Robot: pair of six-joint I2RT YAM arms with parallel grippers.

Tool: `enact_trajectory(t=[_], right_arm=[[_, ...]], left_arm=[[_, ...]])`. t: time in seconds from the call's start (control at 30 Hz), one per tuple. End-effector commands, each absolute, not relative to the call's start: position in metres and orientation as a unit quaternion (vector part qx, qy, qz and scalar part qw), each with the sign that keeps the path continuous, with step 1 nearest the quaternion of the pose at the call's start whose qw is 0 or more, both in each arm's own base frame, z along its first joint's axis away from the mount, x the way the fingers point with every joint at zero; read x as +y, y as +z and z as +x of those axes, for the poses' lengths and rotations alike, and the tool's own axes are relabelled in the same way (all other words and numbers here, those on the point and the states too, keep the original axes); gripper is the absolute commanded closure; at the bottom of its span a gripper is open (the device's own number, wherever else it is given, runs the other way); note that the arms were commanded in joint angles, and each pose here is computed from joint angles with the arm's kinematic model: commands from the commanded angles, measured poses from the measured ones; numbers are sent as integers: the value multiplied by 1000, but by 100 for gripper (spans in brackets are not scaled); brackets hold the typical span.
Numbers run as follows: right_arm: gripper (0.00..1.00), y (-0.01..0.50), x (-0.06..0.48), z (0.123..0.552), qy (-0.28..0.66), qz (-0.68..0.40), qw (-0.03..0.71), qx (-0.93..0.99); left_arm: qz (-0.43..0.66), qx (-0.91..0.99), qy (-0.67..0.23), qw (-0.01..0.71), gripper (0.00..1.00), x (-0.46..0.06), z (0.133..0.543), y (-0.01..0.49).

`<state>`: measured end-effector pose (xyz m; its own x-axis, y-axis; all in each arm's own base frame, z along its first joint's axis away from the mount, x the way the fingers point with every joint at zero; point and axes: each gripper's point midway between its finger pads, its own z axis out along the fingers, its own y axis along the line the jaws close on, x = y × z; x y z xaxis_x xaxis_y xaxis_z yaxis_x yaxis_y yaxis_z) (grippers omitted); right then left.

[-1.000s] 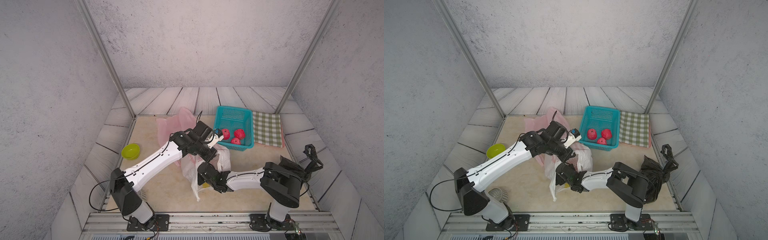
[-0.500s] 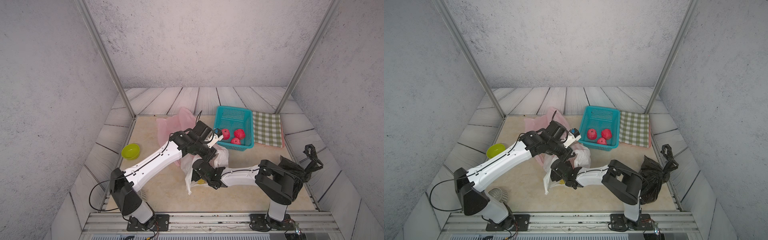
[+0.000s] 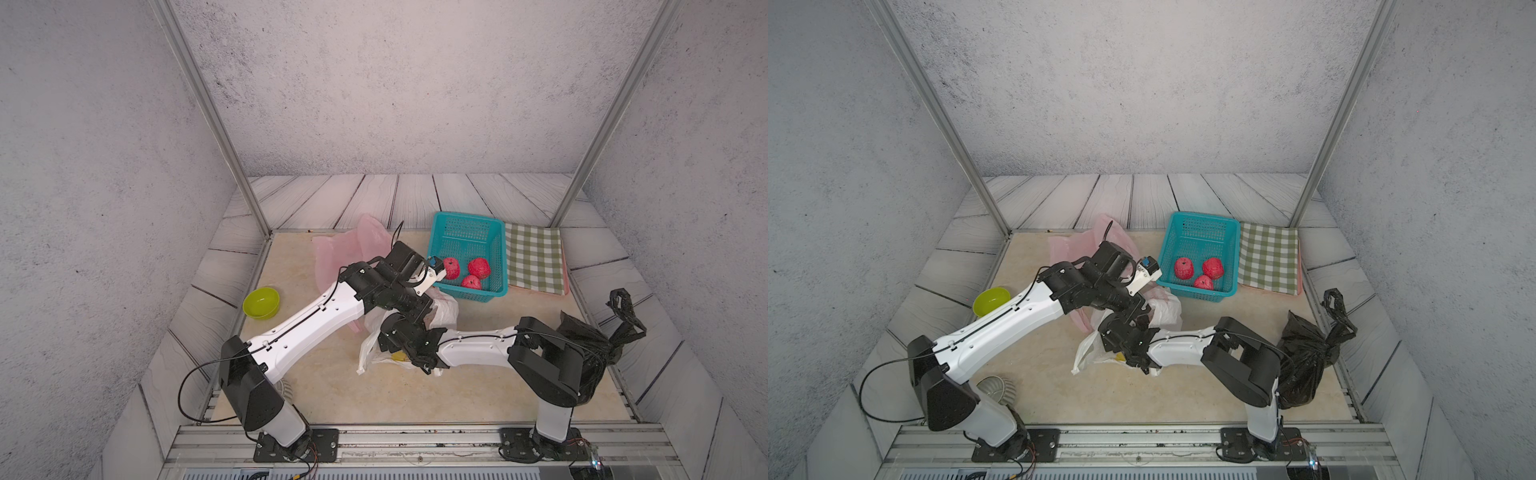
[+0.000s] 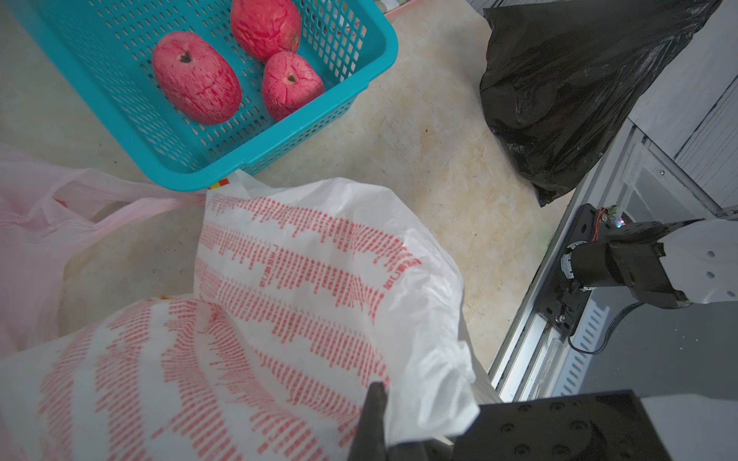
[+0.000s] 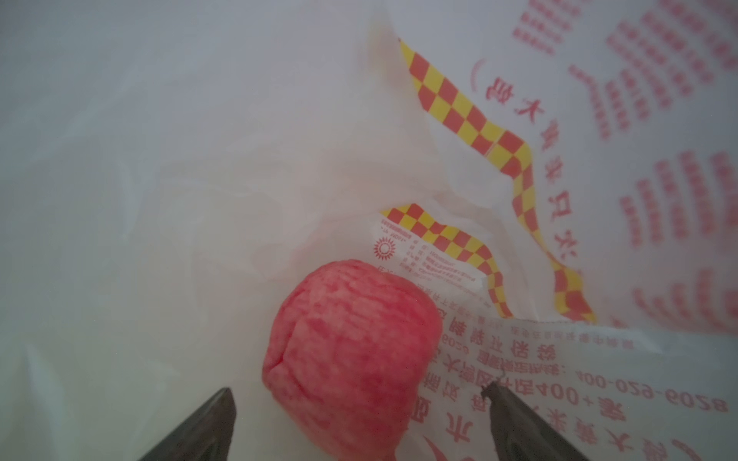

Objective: Untie the knot of a plastic bag & take out the apple
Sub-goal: Pick up the apple from the plastic bag.

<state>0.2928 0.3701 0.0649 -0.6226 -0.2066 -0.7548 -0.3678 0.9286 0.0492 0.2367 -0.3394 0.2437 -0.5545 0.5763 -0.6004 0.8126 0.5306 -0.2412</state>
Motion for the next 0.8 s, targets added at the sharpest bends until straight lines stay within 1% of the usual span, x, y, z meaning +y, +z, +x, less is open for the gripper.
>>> enact_trajectory(t=[0.0, 0.27, 0.4, 0.53, 0.77], right_arm=[[1, 47, 361, 303, 103, -127, 393, 905], [0, 41, 393, 314, 166, -156, 392, 891], [1, 39, 394, 320, 156, -149, 397, 892], [9, 32, 389, 322, 145, -146, 391, 897], [24, 20, 379, 306, 158, -159, 374, 900]], left_arm=[[408, 840, -265, 242, 100, -336, 233, 254], [408, 836, -270, 248, 100, -335, 232, 260], [409, 836, -272, 246, 100, -335, 231, 260], [408, 836, -267, 250, 100, -334, 232, 261], [408, 839, -260, 250, 100, -332, 234, 260]])
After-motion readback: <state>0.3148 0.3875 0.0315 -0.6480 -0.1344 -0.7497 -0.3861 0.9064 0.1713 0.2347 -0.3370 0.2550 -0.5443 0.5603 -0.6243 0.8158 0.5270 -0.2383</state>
